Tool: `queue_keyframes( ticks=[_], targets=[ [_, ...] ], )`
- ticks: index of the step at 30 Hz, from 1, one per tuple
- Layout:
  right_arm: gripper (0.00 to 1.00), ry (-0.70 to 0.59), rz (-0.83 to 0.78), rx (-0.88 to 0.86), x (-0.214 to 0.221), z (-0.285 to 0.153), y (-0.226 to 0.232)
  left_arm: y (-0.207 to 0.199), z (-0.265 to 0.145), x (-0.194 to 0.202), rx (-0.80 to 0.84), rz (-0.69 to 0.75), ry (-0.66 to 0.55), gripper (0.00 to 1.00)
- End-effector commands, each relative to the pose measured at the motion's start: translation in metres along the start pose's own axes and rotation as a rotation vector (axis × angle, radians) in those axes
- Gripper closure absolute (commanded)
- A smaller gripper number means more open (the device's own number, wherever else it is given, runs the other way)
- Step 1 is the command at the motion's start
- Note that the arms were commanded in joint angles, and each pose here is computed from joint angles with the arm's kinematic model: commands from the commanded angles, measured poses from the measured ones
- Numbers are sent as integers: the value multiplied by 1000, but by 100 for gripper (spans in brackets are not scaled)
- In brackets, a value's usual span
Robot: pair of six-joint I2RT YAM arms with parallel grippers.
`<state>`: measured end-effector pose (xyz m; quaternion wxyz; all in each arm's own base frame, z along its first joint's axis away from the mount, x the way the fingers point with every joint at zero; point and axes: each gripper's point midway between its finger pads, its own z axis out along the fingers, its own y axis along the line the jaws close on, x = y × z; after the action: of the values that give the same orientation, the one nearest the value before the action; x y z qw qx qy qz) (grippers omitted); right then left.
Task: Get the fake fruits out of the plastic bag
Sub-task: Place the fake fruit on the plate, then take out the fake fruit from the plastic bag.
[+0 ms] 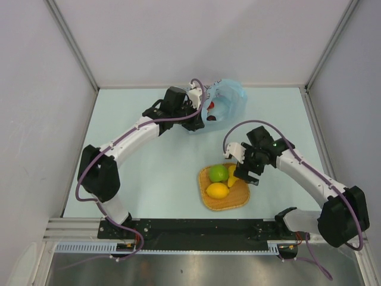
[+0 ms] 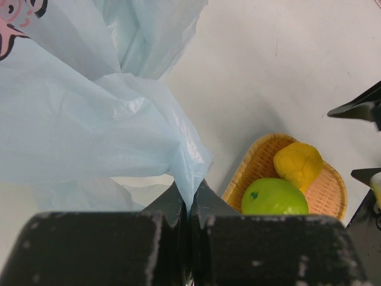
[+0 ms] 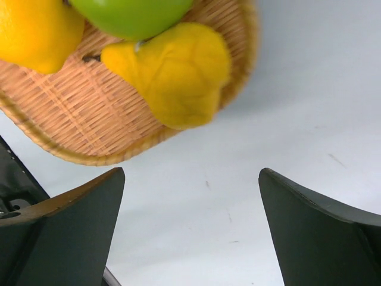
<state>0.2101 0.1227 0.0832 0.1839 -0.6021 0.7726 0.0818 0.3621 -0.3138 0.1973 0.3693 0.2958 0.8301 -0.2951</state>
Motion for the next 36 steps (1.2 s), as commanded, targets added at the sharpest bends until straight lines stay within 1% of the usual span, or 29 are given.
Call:
queue_keyframes(
  ticks=[1,3,5,6,7,9,10,11,12,13,14,15,16,17,18,19,20,21,22,23,25,26,28,29,31,33,34,35,36],
  targets=[
    [0,-114,36,34,-34,-36,-16,-8,-5,-18,21,37,-48,100],
    [0,-141,77,99,-41,-41,-35,-8,-6,-19,20,39,-50,100],
    [0,-179,128,197,-54,-45,-68,-8,-7,-20,19,43,-53,100],
    [0,-201,158,215,-58,-47,-79,-8,-7,-19,17,42,-50,100],
    [0,-244,201,244,-70,-58,-94,-8,-7,-17,15,40,-46,100],
    [0,-270,289,303,-76,-58,-125,-8,-9,-18,14,44,-49,100],
    [0,-292,374,337,-80,-60,-137,-8,-10,-18,12,46,-50,100],
    [0,-357,400,424,-93,-72,-160,-8,-12,-19,8,47,-56,100],
    [0,-357,441,485,-92,-75,-175,-8,-13,-20,7,51,-59,100],
    [0,-393,473,502,-100,-80,-182,-9,-14,-21,8,59,-63,100],
    [0,-453,475,532,-116,-93,-195,-9,-15,-22,10,63,-66,100],
    [3,-471,499,515,-123,-88,-200,-8,-15,-22,7,63,-67,100],
    [5,-505,517,517,-132,-93,-207,-9,-15,-22,10,64,-66,100],
    [9,-537,573,498,-141,-92,-211,-9,-15,-21,10,65,-65,100],
    [10,-596,576,488,-159,-106,-219,-10,-15,-20,13,66,-63,100],
    [12,-596,600,459,-164,-95,-225,-10,-15,-20,12,71,-63,100],
    [16,-622,614,444,-172,-95,-228,-9,-16,-20,9,72,-63,100],
    [18,-659,631,426,-182,-100,-232,-9,-16,-20,7,76,-63,100],
    [21,-661,638,408,-187,-90,-234,-10,-18,-21,7,86,-66,100],
    [25,-677,631,409,-194,-88,-236,-9,-19,-21,4,90,-68,100],
    [29,-665,615,414,-202,-80,-240,-10,-22,-19,1,100,-72,100],
    [29,-638,615,394,-206,-61,-240,-9,-23,-18,-4,102,-71,100],
    [26,-625,610,412,-213,-49,-245,-8,-23,-12,-9,102,-63,100],
    [26,-599,579,395,-222,-26,-239,-8,-24,-10,-11,101,-61,100],
    [27,-544,564,430,-222,-5,-238,-6,-23,-7,-16,100,-54,100],
    [32,-502,549,336,-228,25,-212,-5,-24,-9,-25,103,-58,100],
    [33,-491,576,297,-229,33,-201,-3,-24,-9,-36,99,-54,100],
    [34,-455,595,261,-219,48,-188,-1,-26,-10,-52,101,-56,100],
    [34,-450,597,222,-221,55,-176,3,-29,-12,-76,127,-59,100]
  ],
)
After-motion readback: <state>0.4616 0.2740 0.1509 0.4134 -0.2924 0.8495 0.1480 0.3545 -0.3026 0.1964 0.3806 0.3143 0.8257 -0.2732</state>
